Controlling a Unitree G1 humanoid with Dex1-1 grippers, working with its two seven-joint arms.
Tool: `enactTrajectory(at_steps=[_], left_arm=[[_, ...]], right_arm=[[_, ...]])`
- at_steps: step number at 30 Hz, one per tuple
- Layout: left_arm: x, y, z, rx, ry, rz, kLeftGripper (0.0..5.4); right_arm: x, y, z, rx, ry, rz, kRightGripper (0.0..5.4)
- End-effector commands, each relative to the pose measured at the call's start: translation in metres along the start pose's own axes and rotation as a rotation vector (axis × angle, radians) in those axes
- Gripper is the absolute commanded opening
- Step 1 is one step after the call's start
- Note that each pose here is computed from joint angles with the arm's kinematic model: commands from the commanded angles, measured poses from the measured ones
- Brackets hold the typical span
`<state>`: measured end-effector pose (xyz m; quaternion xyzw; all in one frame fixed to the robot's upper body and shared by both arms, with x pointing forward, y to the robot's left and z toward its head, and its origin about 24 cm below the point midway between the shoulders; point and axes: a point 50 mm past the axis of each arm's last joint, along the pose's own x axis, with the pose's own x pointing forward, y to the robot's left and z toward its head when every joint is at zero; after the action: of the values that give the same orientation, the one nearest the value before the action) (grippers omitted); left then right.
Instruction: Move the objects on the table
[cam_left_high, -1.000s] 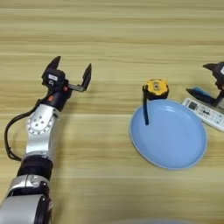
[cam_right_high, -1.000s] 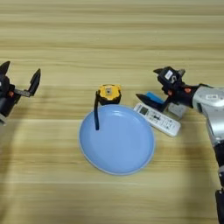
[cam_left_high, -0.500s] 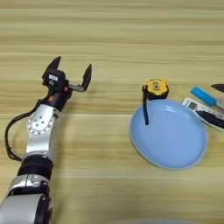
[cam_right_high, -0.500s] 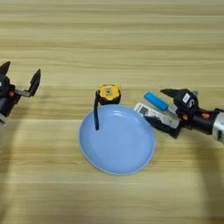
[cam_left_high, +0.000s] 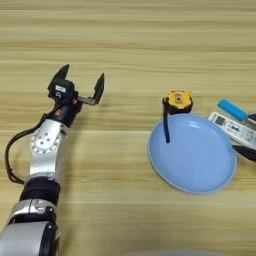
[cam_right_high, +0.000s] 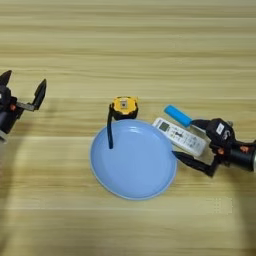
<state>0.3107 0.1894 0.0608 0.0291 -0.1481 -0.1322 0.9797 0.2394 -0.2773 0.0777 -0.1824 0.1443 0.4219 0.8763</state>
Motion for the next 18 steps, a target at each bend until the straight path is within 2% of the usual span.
enactTrajectory(at_steps=[1, 10, 18], left_arm=[[0.003, 0.004, 0.003, 0.012, -0.01, -0.005, 5.4], [0.004, 0.005, 0.003, 0.014, -0.012, -0.006, 5.4], [0.004, 0.005, 0.004, 0.013, -0.012, -0.008, 5.4]], right_arm=[[-0.012, -0.004, -0.006, 0.018, 0.017, -0.007, 5.36], [-0.015, -0.006, -0.015, 0.035, 0.05, -0.003, 5.36], [-0.005, -0.009, -0.016, 0.037, 0.074, -0.017, 5.36]])
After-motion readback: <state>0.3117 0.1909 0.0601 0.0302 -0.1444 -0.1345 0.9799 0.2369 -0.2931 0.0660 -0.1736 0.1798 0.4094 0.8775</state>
